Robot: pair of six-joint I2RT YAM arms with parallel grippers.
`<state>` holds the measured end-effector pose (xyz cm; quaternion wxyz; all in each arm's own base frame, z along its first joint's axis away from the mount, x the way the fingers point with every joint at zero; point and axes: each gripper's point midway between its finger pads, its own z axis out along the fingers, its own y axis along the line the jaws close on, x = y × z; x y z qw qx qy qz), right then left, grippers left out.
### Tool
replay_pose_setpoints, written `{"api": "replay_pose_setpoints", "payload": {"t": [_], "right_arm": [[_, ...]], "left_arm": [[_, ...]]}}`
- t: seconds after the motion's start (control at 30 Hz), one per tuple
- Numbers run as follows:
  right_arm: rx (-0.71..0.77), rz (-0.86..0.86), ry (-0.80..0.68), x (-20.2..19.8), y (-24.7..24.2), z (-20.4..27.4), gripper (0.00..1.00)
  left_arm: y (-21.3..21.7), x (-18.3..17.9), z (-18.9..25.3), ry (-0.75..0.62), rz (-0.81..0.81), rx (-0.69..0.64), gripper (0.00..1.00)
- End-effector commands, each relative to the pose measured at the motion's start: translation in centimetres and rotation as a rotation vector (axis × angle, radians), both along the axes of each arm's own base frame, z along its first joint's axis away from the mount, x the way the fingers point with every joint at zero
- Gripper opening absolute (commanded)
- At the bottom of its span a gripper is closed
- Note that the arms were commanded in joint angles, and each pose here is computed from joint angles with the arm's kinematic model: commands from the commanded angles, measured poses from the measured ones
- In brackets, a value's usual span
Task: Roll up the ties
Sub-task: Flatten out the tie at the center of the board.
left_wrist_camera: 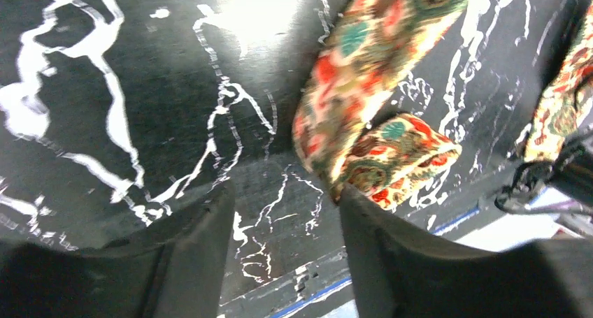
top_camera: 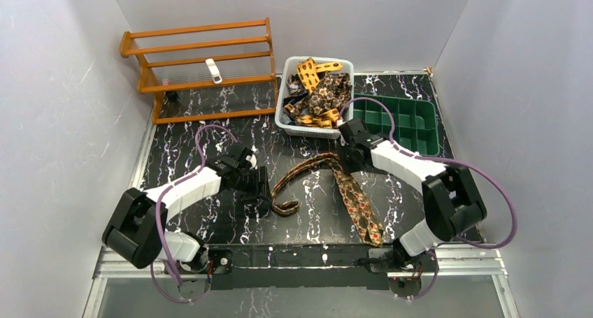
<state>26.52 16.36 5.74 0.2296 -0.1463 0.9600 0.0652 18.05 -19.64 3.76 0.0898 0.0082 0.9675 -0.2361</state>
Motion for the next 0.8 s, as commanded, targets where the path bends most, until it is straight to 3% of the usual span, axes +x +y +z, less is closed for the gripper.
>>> {"api": "replay_pose_setpoints", "payload": {"t": [0.0, 0.1, 0.17, 0.27, 0.33, 0.4, 0.47, 0.57, 0.77], "right_arm": [[0.013, 0.078, 0.01, 1.4, 1.6, 1.9, 0.37], [0.183, 0.19, -0.048, 1.6, 4.8, 4.8, 0.6], [0.342, 0.314, -0.087, 0.8, 7.6, 7.0, 0.67], [0.563, 0.456, -0.093, -1.5, 10.9, 8.8, 0.66], [0.678, 0.503, -0.04, -3.5, 12.4, 8.3, 0.62], [0.763, 0.555, 0.045, -5.8, 13.7, 8.2, 0.64], [0.77, 0.598, 0.104, -7.9, 14.9, 7.0, 0.7], [0.665, 0.663, 0.101, -9.6, 16.3, 4.5, 0.84], [0.561, 0.716, 0.171, -11.0, 16.6, 0.7, 0.92]], "left_arm": [[2.8, 1.7, 1.9, -0.105, 0.1, 0.14, 0.65], [4.4, 3.4, 4.3, -0.198, 0.193, 0.203, 0.7], [5.7, 3.9, 5.4, -0.241, 0.254, 0.248, 0.76], [7.6, 4.1, 6.1, -0.268, 0.329, 0.31, 0.78], [8.5, 4.1, 6.2, -0.264, 0.362, 0.33, 0.78], [9.4, 4.1, 6.3, -0.254, 0.393, 0.35, 0.79], [9.8, 4.1, 6.4, -0.244, 0.414, 0.344, 0.81], [10.0, 4.2, 6.0, -0.204, 0.448, 0.284, 0.84], [10.4, 5.1, 6.8, -0.203, 0.505, 0.185, 0.86]]}}
